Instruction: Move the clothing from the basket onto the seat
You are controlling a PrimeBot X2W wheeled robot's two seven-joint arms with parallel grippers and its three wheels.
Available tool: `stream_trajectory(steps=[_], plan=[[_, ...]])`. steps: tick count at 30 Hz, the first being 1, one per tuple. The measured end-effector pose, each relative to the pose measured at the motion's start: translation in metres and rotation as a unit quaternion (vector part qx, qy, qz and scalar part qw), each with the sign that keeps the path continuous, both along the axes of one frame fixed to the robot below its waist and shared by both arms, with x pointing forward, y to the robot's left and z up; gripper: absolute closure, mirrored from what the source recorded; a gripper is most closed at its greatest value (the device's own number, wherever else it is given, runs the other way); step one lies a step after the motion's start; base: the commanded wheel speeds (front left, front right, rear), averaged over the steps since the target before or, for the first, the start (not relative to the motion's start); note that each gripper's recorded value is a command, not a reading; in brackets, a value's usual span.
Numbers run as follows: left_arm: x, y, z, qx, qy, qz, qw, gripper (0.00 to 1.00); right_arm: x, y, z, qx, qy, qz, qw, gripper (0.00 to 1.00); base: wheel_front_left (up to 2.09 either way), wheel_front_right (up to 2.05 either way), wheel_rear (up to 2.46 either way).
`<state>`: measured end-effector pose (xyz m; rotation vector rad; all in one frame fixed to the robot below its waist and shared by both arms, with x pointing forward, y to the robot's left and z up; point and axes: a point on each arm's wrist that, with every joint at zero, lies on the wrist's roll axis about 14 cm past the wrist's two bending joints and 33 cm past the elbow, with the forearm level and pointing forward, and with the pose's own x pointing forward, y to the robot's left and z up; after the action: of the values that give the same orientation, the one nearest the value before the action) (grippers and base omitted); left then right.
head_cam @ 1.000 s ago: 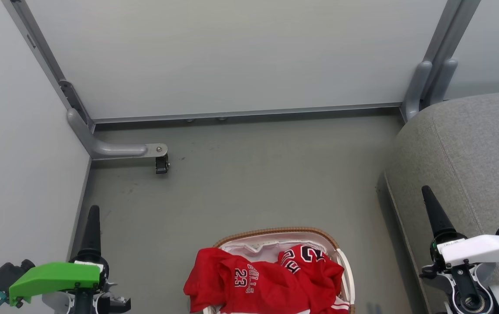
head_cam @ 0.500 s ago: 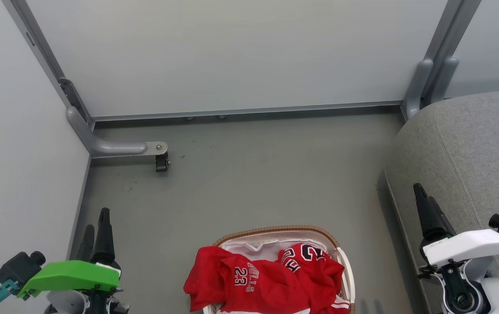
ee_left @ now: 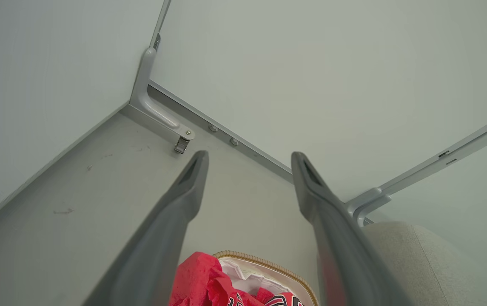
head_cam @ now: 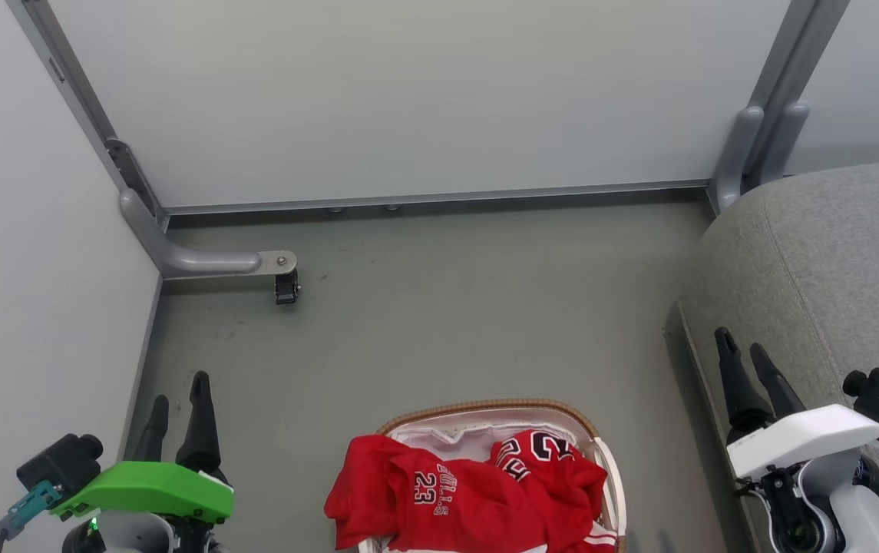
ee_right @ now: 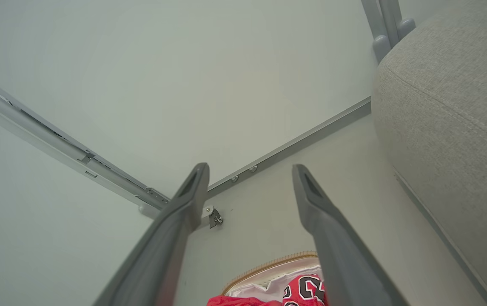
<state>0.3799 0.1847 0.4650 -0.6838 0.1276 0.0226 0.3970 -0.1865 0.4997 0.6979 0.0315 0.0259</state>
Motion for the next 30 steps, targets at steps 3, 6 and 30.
stream_trajectory(steps=[3, 6, 30], plan=[[0.0, -0.001, 0.0, 0.019, -0.002, -0.006, 1.0, 0.0, 0.0, 0.001, 0.0, -0.021, -0.001, 0.002, 1.0, 0.0, 0.0, 0.0, 0.0], [0.0, -0.002, 0.001, 0.041, -0.005, -0.009, 0.999, 0.0, 0.0, 0.001, -0.001, -0.041, -0.003, 0.004, 0.999, 0.0, 0.0, 0.0, 0.0], [-0.001, -0.014, 0.001, 0.161, -0.023, -0.043, 0.986, 0.0, -0.001, 0.003, -0.005, -0.183, -0.014, 0.017, 0.983, 0.0, 0.0, 0.0, 0.0]])
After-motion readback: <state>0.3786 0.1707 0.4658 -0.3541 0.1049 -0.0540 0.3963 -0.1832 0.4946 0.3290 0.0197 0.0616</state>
